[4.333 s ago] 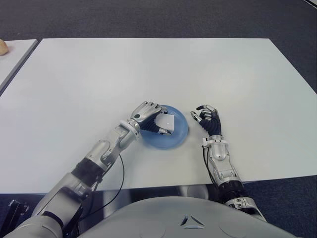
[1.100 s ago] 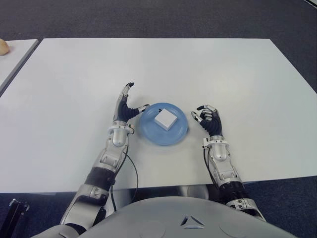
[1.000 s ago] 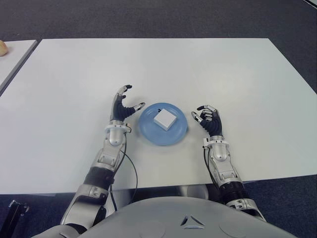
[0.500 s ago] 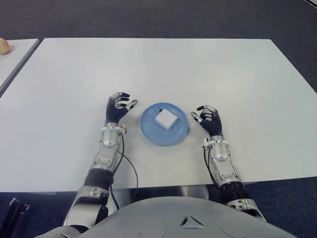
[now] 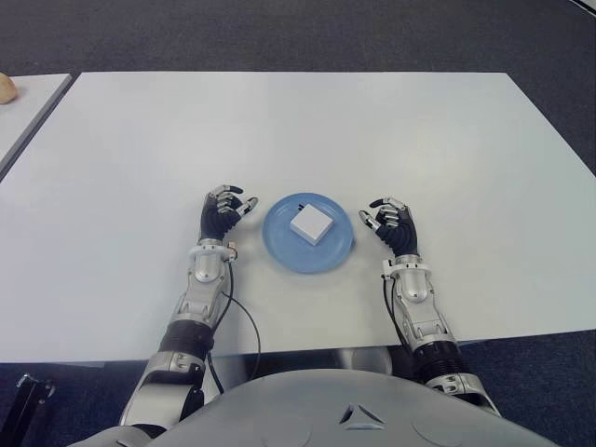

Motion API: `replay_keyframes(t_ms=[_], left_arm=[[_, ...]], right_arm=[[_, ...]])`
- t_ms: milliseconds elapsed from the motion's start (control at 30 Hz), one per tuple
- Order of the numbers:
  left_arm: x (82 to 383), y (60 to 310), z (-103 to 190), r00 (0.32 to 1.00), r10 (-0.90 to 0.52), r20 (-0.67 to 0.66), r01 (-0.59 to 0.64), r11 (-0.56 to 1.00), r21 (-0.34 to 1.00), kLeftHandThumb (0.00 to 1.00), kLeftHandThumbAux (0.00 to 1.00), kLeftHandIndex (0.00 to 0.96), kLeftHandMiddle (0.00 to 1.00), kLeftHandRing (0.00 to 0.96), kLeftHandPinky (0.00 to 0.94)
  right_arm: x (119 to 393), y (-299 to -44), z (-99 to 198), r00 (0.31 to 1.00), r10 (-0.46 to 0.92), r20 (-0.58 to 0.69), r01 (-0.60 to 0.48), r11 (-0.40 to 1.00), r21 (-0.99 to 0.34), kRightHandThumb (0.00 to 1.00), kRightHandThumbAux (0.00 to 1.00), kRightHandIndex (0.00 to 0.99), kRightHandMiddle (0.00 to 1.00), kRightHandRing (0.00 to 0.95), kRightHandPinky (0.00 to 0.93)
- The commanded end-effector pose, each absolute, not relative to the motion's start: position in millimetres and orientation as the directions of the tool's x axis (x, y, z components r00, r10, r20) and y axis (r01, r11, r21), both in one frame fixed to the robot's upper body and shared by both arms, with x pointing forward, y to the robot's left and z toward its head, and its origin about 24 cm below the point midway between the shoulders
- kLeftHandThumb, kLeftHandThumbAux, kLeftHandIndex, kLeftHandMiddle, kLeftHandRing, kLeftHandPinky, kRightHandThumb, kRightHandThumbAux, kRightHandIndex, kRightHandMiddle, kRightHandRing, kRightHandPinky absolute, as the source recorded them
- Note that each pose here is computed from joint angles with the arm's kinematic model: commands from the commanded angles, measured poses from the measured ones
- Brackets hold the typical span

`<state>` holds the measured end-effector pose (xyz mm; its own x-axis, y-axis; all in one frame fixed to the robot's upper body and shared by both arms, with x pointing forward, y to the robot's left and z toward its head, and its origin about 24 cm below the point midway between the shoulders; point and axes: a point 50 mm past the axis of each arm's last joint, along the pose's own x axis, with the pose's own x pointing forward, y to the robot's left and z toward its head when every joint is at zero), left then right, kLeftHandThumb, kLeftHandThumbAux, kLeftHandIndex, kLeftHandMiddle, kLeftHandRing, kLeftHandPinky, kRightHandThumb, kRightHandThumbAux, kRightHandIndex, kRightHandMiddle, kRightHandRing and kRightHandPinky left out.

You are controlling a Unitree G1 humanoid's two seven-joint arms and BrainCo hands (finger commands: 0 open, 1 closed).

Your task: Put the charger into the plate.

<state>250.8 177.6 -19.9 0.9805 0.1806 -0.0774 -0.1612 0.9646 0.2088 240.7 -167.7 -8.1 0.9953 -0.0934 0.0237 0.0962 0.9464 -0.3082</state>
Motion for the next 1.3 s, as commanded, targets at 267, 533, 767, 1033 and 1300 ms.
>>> replay_keyframes(t_ms=[267, 533, 767, 1033, 1300], left_arm=[[249.7, 178.3, -27.5, 0.978, 0.161, -0.133, -0.127, 0.964, 0.232, 0.708, 0.718, 0.435, 0.704, 0.707, 0.702], [247.8, 176.9, -29.4, 0.982, 0.135, -0.135, -0.102, 0.968, 0.230, 0.705, 0.719, 0.436, 0.762, 0.766, 0.786], [246.5, 175.5, -30.6, 0.982, 0.126, -0.143, -0.094, 0.973, 0.211, 0.706, 0.720, 0.436, 0.788, 0.793, 0.797], [245.8, 176.1, -31.2, 0.980, 0.141, -0.139, -0.110, 0.972, 0.210, 0.706, 0.721, 0.436, 0.794, 0.801, 0.800], [245.3, 176.0, -32.1, 0.980, 0.137, -0.147, -0.104, 0.971, 0.214, 0.706, 0.721, 0.436, 0.802, 0.809, 0.814]], right_arm=[[238.7, -170.0, -14.0, 0.994, -0.107, -0.009, 0.100, 0.948, -0.304, 0.702, 0.729, 0.435, 0.775, 0.794, 0.816], [239.4, -170.1, -15.5, 0.994, -0.104, -0.019, 0.093, 0.947, -0.308, 0.701, 0.731, 0.435, 0.765, 0.787, 0.807], [239.7, -170.5, -16.4, 0.994, -0.103, -0.032, 0.088, 0.948, -0.307, 0.699, 0.732, 0.435, 0.752, 0.775, 0.783], [240.1, -171.1, -18.2, 0.994, -0.099, -0.041, 0.082, 0.948, -0.306, 0.698, 0.733, 0.434, 0.749, 0.770, 0.776], [240.5, -170.3, -19.2, 0.994, -0.101, -0.048, 0.082, 0.953, -0.292, 0.700, 0.732, 0.435, 0.754, 0.772, 0.787]])
